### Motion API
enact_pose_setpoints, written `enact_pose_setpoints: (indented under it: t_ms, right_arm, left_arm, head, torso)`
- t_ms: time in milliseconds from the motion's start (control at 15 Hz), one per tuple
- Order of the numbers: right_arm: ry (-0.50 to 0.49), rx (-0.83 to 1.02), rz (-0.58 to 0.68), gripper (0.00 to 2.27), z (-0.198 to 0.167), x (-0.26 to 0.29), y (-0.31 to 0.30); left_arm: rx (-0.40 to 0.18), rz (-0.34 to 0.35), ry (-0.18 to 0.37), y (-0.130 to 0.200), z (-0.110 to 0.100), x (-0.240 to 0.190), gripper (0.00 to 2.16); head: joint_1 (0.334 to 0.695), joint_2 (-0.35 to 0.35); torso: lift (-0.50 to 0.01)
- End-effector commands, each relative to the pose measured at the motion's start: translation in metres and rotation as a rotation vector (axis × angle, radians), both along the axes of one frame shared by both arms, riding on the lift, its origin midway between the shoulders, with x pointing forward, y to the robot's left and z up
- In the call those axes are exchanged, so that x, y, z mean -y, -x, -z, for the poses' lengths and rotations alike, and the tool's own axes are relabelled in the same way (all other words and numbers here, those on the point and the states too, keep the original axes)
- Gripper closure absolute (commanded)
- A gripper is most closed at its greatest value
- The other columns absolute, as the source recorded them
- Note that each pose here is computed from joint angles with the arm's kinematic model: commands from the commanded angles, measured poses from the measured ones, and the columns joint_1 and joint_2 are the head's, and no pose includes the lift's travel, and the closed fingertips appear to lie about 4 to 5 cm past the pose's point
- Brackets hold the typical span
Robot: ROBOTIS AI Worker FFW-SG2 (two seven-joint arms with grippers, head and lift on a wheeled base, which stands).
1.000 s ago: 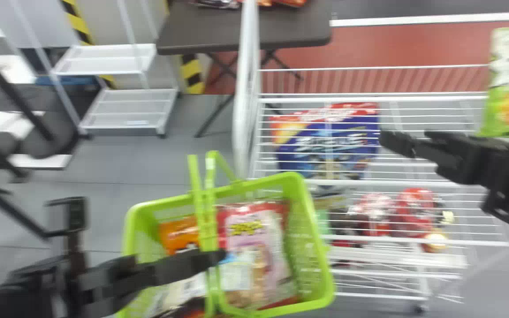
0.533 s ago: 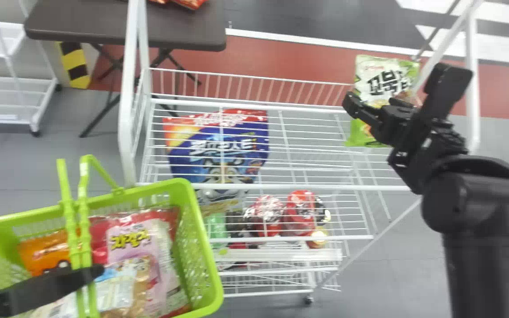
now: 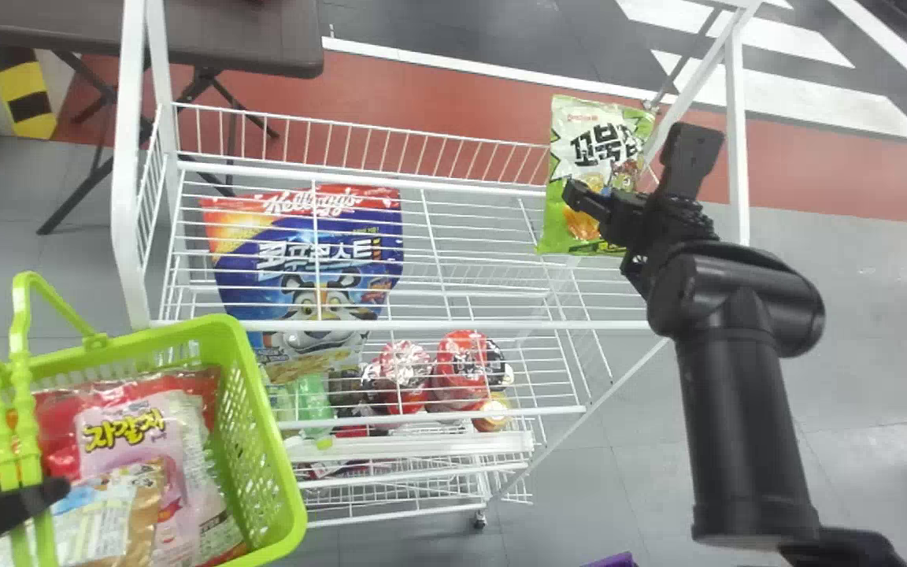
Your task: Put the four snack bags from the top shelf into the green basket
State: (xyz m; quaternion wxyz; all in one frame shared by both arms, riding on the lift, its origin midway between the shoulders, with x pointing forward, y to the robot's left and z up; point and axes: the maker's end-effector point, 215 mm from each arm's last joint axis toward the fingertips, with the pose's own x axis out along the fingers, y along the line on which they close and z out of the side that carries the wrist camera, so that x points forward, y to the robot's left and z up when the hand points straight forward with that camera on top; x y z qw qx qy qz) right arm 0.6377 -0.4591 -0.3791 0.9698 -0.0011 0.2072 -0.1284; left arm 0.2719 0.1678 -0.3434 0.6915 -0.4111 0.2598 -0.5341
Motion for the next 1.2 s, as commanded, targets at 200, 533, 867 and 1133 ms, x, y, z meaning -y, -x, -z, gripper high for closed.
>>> enact_pose_setpoints:
  t_ms: [200, 533, 867, 1133]
  right_arm:
    - [0.034, -0.083, 0.011, 0.21, 0.020, 0.004, -0.019]
    - [0.000, -0.165, 0.028, 2.25, 0.047, 0.007, 0.005]
    - [-0.033, -0.115, 0.025, 2.25, 0.033, -0.001, 0.009]
    - [-0.077, -0.063, -0.004, 2.25, 0.017, -0.017, 0.016]
  left_arm:
    - [-0.009, -0.006, 0.009, 0.001, 0.003, -0.004, 2.15]
    - [-0.007, -0.010, 0.005, 0.000, 0.003, -0.006, 2.15]
    - [-0.008, -0.024, 0.000, 0.001, 0.003, -0.012, 2.15]
    - [-0.014, -0.030, 0.000, 0.003, 0.004, -0.014, 2.15]
  head:
    - [0.695, -0.339]
    - [0.695, -0.339]
    - [0.695, -0.340]
    - [0.695, -0.328]
  torso:
    - [-0.005]
    - [-0.005]
    - [-0.005]
    - [-0.005]
